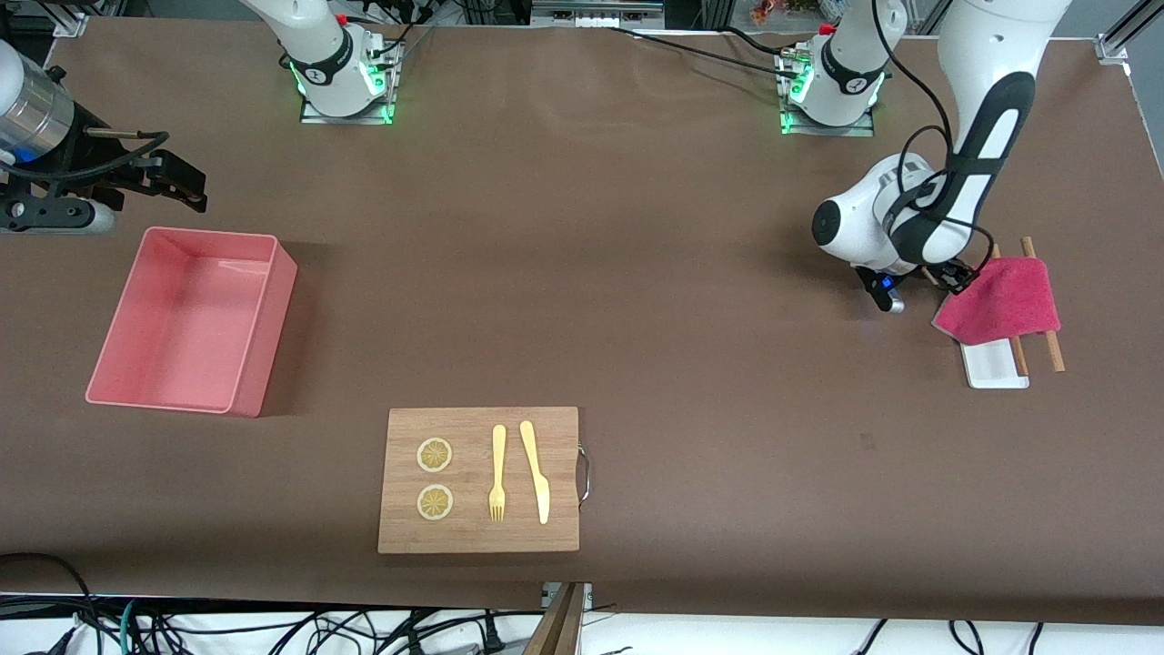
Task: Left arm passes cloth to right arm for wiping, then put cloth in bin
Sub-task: 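Grasp the pink cloth with the left gripper and lift it off, then carry the cloth toward the middle while the right gripper reaches toward it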
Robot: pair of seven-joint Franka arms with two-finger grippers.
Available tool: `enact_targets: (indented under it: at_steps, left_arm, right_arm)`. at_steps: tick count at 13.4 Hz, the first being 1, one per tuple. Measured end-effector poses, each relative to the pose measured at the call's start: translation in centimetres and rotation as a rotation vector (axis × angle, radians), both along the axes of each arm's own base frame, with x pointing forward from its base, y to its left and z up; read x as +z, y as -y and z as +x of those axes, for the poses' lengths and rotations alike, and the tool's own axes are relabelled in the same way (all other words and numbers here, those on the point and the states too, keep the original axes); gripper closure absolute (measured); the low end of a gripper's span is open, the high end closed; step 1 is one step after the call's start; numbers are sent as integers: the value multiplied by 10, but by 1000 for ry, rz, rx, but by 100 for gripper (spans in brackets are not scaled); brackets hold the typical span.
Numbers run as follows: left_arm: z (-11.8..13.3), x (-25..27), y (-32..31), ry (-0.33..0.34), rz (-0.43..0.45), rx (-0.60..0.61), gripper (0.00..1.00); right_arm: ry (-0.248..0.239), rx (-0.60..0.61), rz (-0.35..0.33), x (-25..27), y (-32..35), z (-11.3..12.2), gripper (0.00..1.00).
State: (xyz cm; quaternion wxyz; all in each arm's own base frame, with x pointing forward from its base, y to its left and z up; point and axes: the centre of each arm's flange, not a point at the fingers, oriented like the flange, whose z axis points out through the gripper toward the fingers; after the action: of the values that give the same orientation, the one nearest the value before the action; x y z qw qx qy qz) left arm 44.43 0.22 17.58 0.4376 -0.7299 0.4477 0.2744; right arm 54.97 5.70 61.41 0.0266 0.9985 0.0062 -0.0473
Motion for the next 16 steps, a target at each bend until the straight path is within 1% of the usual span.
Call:
enact_targets:
  at_steps: [3, 6, 9, 11, 14, 16]
  left_arm:
    - [14, 49, 18, 15, -111, 110, 98]
    - [30, 102, 28, 7, -218, 251, 98]
    - [52, 163, 68, 19, -310, 381, 98]
    - [69, 208, 94, 48, -420, 461, 98]
    - [85, 267, 117, 59, -637, 608, 98]
    - [88, 290, 136, 83, -772, 750, 98]
  right_arm:
    - [0, 0, 0, 0, 0, 0, 0]
    - [0, 0, 0, 0, 0, 0, 0]
    - [0, 0, 0, 0, 0, 0, 0]
    - [0, 0, 0, 0, 0, 0, 0]
    - [7, 2, 1, 0, -1, 1, 0]
    - [53, 14, 31, 4, -10, 5, 0]
